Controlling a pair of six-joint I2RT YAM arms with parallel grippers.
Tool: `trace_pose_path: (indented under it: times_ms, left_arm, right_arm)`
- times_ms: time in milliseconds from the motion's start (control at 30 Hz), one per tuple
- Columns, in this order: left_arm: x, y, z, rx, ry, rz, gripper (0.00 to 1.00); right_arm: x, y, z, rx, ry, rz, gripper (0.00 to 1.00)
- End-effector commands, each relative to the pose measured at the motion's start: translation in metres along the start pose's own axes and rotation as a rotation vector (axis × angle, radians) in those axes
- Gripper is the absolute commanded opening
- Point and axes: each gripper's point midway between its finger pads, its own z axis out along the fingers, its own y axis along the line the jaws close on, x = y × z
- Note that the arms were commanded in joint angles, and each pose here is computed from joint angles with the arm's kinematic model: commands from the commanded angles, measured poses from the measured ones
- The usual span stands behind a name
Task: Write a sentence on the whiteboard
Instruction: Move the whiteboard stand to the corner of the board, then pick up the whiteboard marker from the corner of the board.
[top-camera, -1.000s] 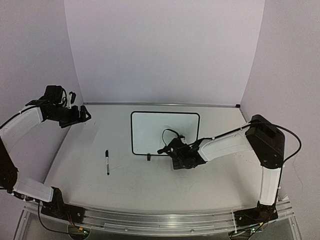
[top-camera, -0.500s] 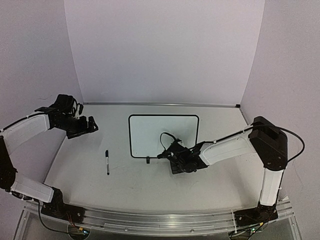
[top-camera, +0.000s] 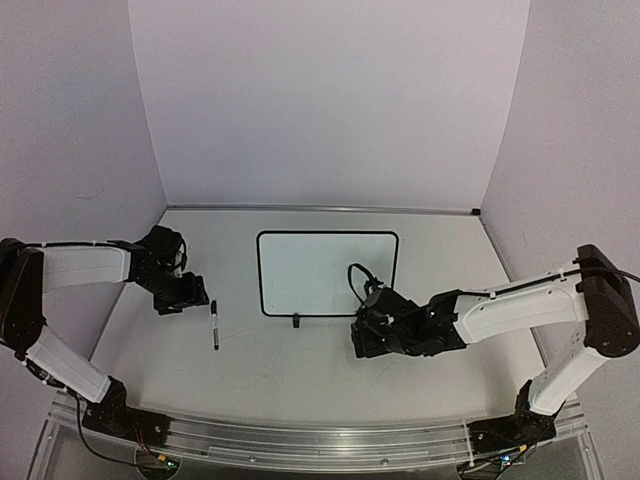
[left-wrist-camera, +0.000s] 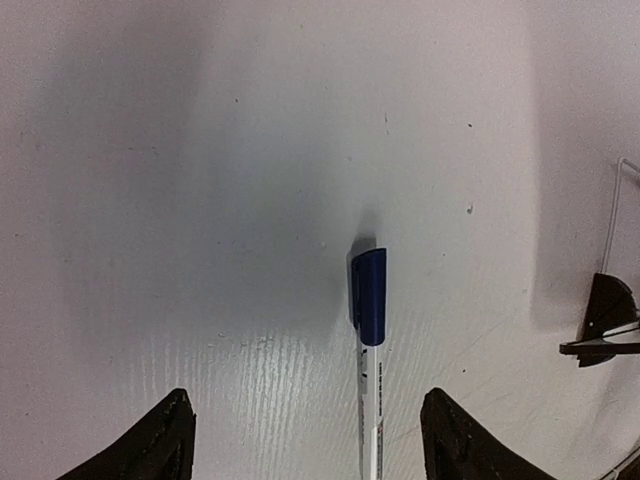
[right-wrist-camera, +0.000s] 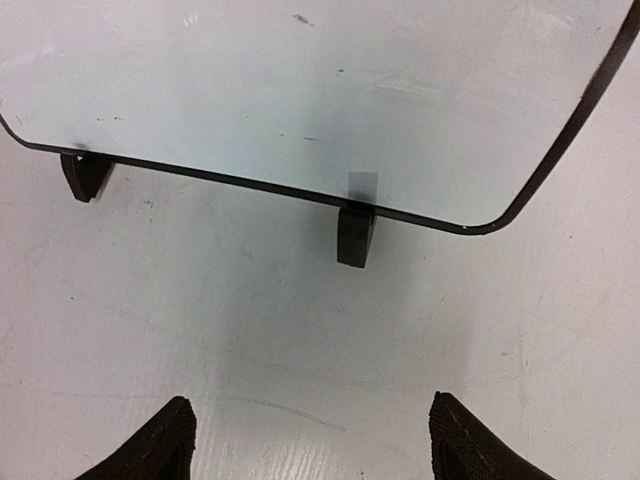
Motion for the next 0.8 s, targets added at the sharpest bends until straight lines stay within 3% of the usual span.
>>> trace_pose_path:
  times_ms: [0, 133, 400, 767]
  left_arm:
    - [-0.006, -0.017, 0.018, -0.018, -0.013, 0.024, 0.69]
    - [-0.005, -0.030, 0.031, -0.068, -0.008, 0.085, 0.55]
    - [-0.006, -0.031, 0.049, -0.156, 0.009, 0.125, 0.49]
    - [-0.009, -0.027, 0.060, -0.211, 0.031, 0.140, 0.34]
  right_arm:
    - [-0.007, -0.008, -0.015, -0.009, -0.050, 0.047, 0.76]
    - [-0.006, -0.007, -0.016, -0.023, -0.049, 0.053, 0.76]
    - [-0.006, -0.002, -0.018, -0.060, -0.052, 0.059, 0.76]
    - [-0.004, -0.004, -0.019, -0.070, -0.059, 0.078, 0.76]
